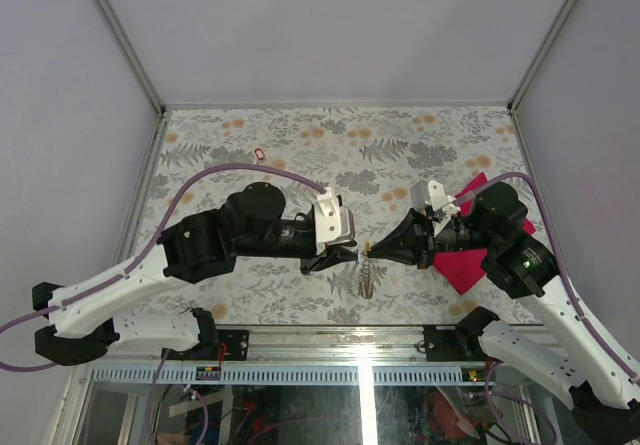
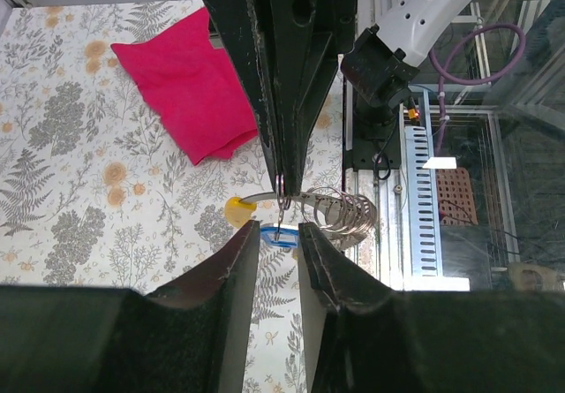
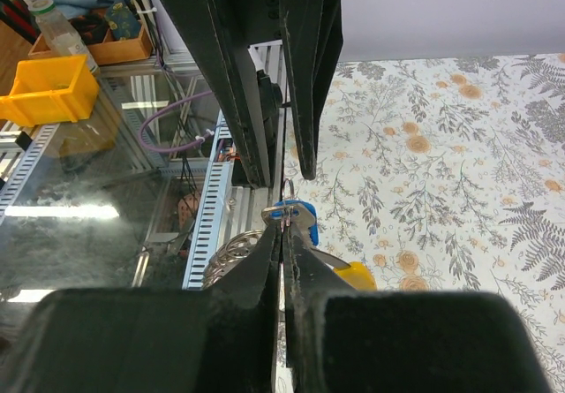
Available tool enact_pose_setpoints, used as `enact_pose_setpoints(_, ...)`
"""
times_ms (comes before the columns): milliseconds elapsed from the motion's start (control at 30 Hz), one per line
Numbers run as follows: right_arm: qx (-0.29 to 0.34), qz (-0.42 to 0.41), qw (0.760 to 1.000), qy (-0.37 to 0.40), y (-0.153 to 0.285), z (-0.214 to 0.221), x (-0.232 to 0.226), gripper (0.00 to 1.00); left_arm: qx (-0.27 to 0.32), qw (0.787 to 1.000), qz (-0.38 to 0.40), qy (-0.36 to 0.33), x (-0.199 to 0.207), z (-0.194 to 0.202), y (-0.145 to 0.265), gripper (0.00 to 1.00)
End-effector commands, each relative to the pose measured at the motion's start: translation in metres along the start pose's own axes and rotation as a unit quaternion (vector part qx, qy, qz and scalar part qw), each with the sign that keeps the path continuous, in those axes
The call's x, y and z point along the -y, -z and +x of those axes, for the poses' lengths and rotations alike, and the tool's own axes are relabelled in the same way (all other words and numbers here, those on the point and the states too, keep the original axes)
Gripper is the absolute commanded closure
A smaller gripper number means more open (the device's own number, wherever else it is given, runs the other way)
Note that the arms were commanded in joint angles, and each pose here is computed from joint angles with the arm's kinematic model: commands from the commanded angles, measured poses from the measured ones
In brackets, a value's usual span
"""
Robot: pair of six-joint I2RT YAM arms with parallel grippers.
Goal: Put the keys on the keyring
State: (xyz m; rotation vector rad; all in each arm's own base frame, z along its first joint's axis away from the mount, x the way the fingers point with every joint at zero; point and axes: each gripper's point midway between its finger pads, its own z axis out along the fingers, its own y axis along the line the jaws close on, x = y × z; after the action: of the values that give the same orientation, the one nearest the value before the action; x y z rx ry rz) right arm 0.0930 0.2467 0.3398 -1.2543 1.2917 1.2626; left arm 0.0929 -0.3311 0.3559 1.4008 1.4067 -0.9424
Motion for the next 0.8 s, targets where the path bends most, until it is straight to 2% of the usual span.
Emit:
enact_pose_setpoints(0,0.027,-0.015,0.999,0.040,0.005,-0.029,-0.011,1.00,0.025,1.000,0.007,-0.005,0.002,-0.012,-0.006,0.75)
enact_pose_setpoints(233,0.028,-0.018,0.999,0.041,0.005,-0.031,-0.012,1.00,0.022,1.000,0.010,-0.007,0.002,-0.012,-0.008,0.82)
enact_pose_setpoints(433,0.035,-0.017,0.998,0.042,0.005,-0.034,-0.013,1.00,0.017,1.000,0.018,-0.007,0.004,-0.010,-0.008,1.00)
enact_pose_setpoints(767,0.062,-0.010,0.997,0.053,0.009,-0.049,-0.019,1.00,0.021,1.000,0.017,-0.007,0.005,-0.011,-0.005,1.00)
